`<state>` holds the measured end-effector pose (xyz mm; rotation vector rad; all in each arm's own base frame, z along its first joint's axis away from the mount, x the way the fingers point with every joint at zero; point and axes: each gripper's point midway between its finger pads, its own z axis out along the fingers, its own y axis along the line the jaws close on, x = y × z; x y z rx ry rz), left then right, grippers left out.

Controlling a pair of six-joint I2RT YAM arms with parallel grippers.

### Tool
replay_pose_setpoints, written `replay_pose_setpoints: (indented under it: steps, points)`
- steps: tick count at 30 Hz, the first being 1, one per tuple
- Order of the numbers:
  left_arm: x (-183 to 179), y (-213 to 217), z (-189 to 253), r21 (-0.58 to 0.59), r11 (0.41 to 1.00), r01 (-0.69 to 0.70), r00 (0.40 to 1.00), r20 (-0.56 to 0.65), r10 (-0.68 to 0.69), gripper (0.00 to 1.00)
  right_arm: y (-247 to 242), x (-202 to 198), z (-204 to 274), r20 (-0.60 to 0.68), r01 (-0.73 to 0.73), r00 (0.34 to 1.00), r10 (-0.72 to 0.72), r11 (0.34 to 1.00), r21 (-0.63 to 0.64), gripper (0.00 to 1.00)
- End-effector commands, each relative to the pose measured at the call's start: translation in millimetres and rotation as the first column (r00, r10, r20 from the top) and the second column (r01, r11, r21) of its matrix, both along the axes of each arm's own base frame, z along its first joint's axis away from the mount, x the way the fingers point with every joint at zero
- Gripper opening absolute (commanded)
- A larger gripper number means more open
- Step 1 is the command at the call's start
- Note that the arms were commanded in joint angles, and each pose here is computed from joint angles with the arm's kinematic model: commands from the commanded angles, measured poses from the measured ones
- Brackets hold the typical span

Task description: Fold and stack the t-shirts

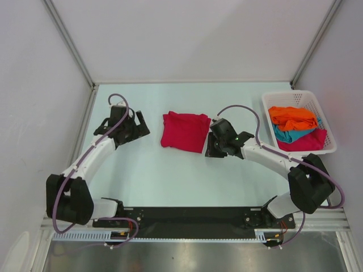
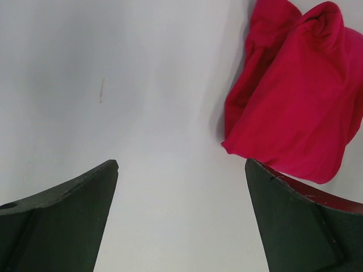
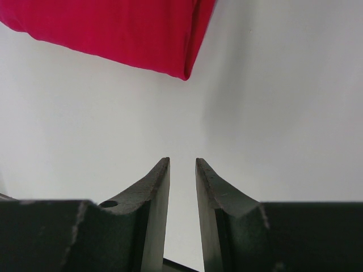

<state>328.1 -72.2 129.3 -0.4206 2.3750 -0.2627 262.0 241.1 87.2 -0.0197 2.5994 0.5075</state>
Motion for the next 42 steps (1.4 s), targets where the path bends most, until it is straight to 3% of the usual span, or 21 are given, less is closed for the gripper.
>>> replay_pose_setpoints:
  steps: [1, 14, 21, 34, 42]
  points:
    - [32, -22, 12, -0.072, 0.993, 0.092, 0.996, 0.026, -0.091, 1.0, 4, 9, 15, 0.038, 0.018, 0.999, -0.019, 1.0, 0.013, 0.3]
    - [57, -38, 18, -0.107, 0.981, 0.164, 0.987, 0.018, -0.163, 1.0, -10, 5, 16, 0.042, 0.039, 0.998, -0.038, 0.999, -0.008, 0.31]
    - [78, -54, -3, -0.184, 0.959, 0.215, 0.967, -0.098, -0.235, 1.0, -15, 5, 21, 0.053, 0.045, 0.998, -0.044, 0.999, -0.007, 0.31]
    - [135, -68, 9, -0.197, 0.947, 0.252, 0.964, -0.03, -0.263, 0.99, -36, 2, 21, 0.054, 0.077, 0.996, -0.076, 0.997, -0.012, 0.32]
    - [140, -118, 8, -0.207, 0.913, 0.352, 0.934, 0.006, -0.358, 1.0, -37, 7, 12, 0.027, 0.08, 0.996, -0.079, 0.997, -0.018, 0.32]
